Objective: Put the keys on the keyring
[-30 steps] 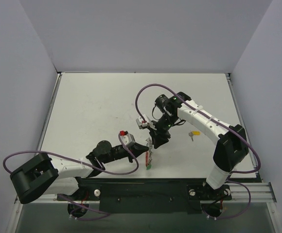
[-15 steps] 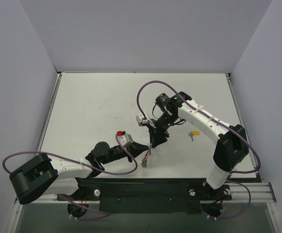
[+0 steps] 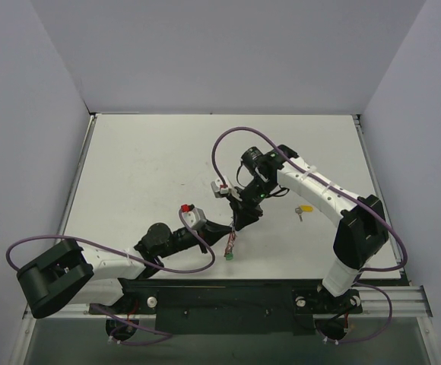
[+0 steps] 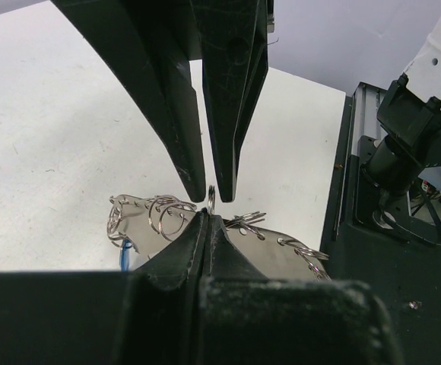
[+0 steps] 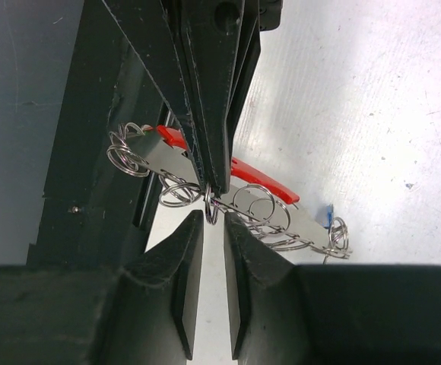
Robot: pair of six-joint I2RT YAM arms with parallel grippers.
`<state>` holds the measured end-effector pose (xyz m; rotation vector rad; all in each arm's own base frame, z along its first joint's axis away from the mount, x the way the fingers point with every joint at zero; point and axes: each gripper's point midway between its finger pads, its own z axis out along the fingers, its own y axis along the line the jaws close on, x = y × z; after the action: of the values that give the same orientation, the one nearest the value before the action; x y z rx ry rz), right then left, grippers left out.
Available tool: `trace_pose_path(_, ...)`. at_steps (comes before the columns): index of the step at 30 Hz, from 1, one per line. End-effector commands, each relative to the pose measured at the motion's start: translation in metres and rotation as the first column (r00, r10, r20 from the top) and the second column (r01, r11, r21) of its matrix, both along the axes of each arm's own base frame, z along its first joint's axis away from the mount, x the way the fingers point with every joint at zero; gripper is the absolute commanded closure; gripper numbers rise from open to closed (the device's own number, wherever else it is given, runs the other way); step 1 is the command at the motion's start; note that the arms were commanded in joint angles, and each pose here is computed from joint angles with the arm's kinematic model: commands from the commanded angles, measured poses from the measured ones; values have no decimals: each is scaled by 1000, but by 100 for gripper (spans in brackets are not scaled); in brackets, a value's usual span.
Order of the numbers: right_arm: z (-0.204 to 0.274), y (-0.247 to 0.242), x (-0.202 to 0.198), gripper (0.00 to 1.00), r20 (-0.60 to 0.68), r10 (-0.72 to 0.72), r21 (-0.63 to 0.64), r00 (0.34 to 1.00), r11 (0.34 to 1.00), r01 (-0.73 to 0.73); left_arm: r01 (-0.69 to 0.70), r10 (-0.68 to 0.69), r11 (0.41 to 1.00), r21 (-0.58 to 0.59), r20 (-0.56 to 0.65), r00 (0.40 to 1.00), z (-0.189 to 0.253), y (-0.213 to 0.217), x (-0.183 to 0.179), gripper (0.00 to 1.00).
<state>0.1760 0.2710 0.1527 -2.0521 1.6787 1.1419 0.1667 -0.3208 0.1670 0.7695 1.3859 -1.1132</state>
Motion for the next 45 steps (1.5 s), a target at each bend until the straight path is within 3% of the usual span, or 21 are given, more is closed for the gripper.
trace_pose_path(1,5,4,-14,90,-50,19,20,999,1000,-18,-9,14,994,-105,48,999,29,1,-1,100)
trace_pose_path(3,5,5,-14,100,-51,24,14,998,1000,-23,-14,19,994,-108,49,999,30,2,-1,100)
trace_pose_path(15,3,-5,-11,100,0,41,-100,999,994,-41,-9,10,1000,-12,52,999,17,5,-4,100)
trace_pose_path(17,4,-4,-11,100,5,39,-105,999,994,-38,-11,11,1000,-6,49,999,16,5,-3,96)
trace_pose_path(20,4,-4,-10,100,12,36,-116,999,993,-35,3,-3,1000,-5,49,999,17,3,-5,81)
trace_pose_path(24,4,-4,-9,100,14,26,-126,1000,992,-24,14,-14,1000,-2,40,999,19,0,-5,74)
trace_pose_path(35,0,-5,-6,100,27,12,-169,1000,986,-7,14,-15,999,30,45,999,21,-7,1,69)
trace_pose_path(45,-2,-4,-8,100,28,21,-187,999,982,-15,8,-19,989,148,77,997,7,-12,7,73)
